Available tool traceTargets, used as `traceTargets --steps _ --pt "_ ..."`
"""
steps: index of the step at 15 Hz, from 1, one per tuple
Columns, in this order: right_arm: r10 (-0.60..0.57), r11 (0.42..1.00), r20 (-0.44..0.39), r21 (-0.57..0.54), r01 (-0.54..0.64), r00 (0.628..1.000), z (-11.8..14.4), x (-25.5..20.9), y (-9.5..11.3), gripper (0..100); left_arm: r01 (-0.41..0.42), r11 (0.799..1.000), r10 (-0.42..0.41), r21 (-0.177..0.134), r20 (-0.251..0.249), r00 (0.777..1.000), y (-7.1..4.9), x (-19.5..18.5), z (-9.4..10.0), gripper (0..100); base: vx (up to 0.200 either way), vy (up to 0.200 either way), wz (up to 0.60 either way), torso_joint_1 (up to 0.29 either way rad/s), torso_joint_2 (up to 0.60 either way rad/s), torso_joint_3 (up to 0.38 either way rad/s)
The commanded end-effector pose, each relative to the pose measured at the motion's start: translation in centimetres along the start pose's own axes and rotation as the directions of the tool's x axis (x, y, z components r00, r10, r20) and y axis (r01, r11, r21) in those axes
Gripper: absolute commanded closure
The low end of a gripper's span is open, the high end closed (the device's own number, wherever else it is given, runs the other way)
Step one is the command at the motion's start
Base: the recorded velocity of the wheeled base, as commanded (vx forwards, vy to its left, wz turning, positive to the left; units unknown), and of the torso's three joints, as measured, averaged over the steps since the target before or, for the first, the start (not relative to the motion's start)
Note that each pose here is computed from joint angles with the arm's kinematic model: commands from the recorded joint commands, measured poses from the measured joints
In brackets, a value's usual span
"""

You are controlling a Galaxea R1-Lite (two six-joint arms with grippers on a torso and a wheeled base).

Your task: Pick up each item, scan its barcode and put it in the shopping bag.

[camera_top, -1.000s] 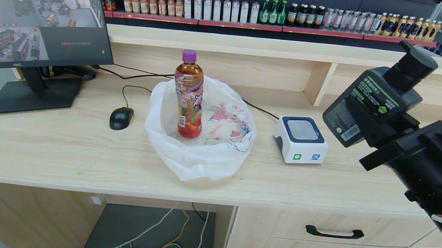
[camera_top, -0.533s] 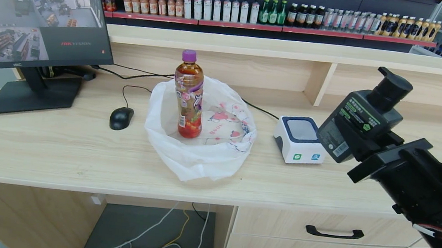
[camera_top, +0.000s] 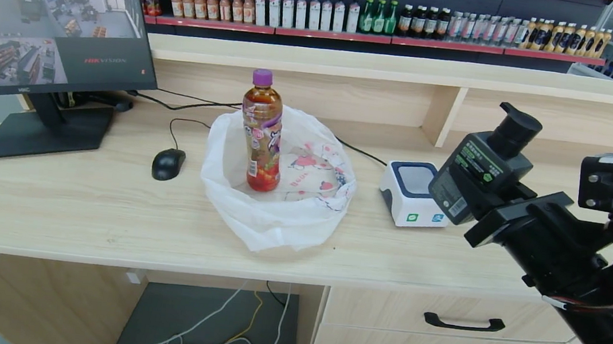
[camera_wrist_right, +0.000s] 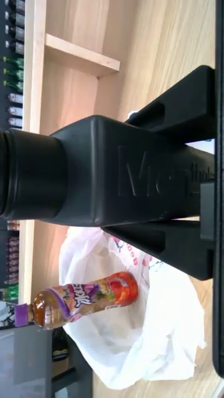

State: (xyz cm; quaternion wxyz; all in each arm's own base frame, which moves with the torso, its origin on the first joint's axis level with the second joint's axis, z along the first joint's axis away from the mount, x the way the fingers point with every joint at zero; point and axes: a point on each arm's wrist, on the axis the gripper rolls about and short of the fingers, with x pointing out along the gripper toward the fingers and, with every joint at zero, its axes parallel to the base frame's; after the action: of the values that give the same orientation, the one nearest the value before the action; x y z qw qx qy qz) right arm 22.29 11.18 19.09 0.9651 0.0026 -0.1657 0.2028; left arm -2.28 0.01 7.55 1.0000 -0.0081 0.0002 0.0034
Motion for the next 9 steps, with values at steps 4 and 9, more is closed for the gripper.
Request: traceTargets --steps 4,9 --pt "-0.004 1.0 -0.014 -0.002 0.004 1.0 -0.34 -0.11 -0.11 100 -0.001 1.0 0.001 0.001 0.0 1.0 0.0 0.0 0.0 0 0.0 0.2 0.0 0.004 0.0 0.005" --pt "-0.02 1.0 -0.021 -0.008 0.02 1.0 -0.68 0.25 -0.5 100 -0.001 1.0 0.001 -0.001 0.0 1.0 0.0 0.0 0.0 0 0.0 0.2 0.0 0.003 0.0 0.004"
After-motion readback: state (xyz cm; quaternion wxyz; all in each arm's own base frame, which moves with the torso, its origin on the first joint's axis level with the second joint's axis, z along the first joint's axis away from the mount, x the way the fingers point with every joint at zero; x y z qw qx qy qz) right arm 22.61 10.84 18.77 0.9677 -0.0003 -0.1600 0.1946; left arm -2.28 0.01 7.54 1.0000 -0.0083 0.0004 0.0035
